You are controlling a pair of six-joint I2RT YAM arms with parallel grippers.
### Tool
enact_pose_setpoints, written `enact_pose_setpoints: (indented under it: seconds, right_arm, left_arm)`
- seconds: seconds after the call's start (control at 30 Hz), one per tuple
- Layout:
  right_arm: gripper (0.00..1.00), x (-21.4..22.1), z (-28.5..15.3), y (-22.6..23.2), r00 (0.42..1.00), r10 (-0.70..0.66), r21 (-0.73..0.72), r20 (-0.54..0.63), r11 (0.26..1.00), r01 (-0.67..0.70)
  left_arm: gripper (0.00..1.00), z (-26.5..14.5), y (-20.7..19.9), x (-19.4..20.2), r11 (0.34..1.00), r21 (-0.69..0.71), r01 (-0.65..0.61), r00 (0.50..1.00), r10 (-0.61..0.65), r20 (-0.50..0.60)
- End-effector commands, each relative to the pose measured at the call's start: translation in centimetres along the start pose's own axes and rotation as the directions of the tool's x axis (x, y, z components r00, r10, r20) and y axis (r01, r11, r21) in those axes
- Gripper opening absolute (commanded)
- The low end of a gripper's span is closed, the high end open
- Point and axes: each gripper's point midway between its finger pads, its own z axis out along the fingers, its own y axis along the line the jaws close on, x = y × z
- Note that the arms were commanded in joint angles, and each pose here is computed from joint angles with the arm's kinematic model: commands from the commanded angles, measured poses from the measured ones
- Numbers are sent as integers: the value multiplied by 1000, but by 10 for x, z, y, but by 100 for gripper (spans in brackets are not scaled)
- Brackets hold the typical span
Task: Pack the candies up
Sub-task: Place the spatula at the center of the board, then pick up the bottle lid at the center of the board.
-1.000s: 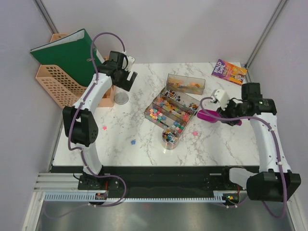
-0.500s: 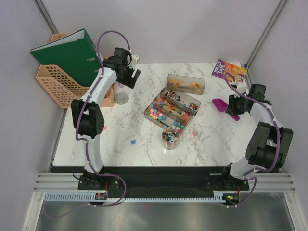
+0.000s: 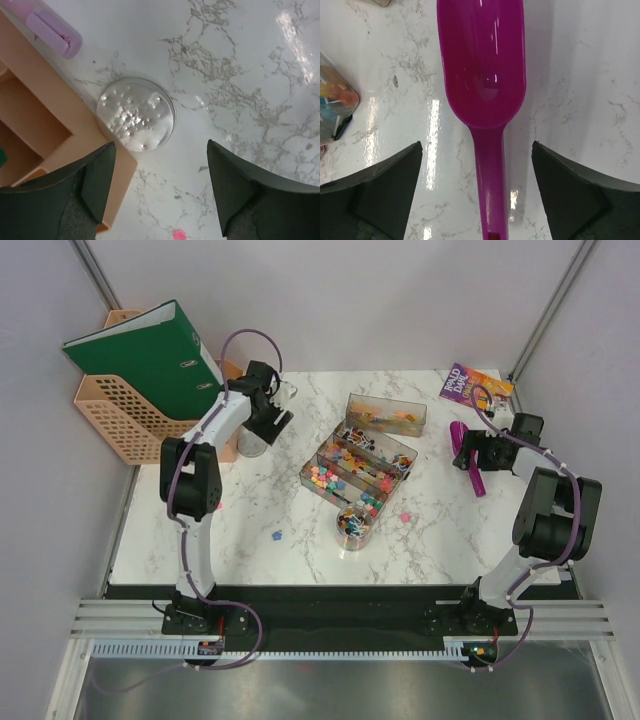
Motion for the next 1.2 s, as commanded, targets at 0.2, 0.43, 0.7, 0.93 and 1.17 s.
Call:
enact_pose_setpoints:
  seconds: [0.2,0.43,0.7,0.93,1.17]
  right_arm:
    - [98,-55,-11,13,996,-71,-59,58,996,74]
    - [98,-72,-23,16,993,-93,-56,77,994,97]
    - [98,-71,-18,17,995,-87,-85,46,992,90]
    - [98,-79,-12,18,994,-108,-107,28,988,110]
    - [98,-84,-6,20,992,-125,-125,22,984,126]
  left_arm:
    - [95,42,32,-11,986,-88,-140,990,139,-13]
    - [85,63,15,2,996,25,-90,995,91,-49]
    - [75,56,-50,23,944,330,7,996,23,-87]
    - [72,54,-79,30,916,400,45,993,1,-115]
    - [100,33,-86,-8,960,277,-29,999,37,-23]
